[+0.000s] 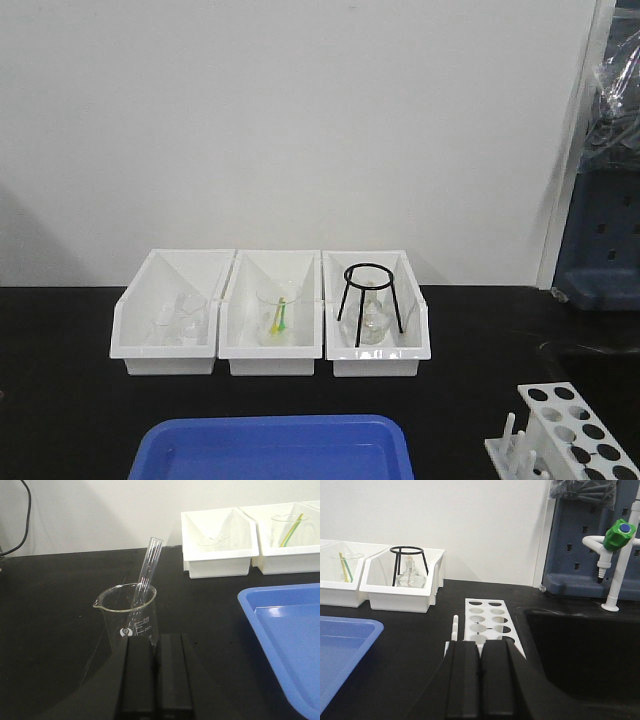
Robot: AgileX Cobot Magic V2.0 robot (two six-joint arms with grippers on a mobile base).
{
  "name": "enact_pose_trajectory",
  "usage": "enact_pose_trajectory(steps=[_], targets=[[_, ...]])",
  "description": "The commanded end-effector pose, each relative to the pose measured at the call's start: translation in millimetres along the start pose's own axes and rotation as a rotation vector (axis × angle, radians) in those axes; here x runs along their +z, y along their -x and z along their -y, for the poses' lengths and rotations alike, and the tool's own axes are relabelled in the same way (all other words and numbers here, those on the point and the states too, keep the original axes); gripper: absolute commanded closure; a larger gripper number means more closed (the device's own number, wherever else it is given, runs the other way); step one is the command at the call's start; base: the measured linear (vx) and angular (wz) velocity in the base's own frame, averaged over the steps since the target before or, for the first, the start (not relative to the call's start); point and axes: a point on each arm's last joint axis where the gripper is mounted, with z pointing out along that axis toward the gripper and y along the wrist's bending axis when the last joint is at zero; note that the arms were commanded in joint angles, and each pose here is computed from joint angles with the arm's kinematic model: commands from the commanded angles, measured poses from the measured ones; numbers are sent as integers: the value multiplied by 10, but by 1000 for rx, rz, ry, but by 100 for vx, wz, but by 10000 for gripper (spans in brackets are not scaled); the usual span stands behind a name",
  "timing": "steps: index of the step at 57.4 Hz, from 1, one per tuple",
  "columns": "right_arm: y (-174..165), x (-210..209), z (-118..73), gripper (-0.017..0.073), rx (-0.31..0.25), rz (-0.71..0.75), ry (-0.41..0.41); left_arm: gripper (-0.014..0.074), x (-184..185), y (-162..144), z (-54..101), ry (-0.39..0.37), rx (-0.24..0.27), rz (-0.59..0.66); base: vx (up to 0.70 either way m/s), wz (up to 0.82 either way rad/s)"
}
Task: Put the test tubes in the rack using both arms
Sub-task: 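Close the left gripper around the glass test tube in the beaker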
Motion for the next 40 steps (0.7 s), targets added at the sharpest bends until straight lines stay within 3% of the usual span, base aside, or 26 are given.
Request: enact_pose_trajectory(steps=[1, 27, 40], targets=[[34, -6, -1, 568, -2, 80, -6, 598, -35, 161, -6, 0, -3, 117, 0, 0], [46, -7, -1, 568, -4, 92, -6, 598, -36, 164, -7, 1, 2, 120, 0, 0], [145, -21, -3, 568, -5, 202, -4, 598, -66, 312, -9, 5, 1, 287, 0, 0]])
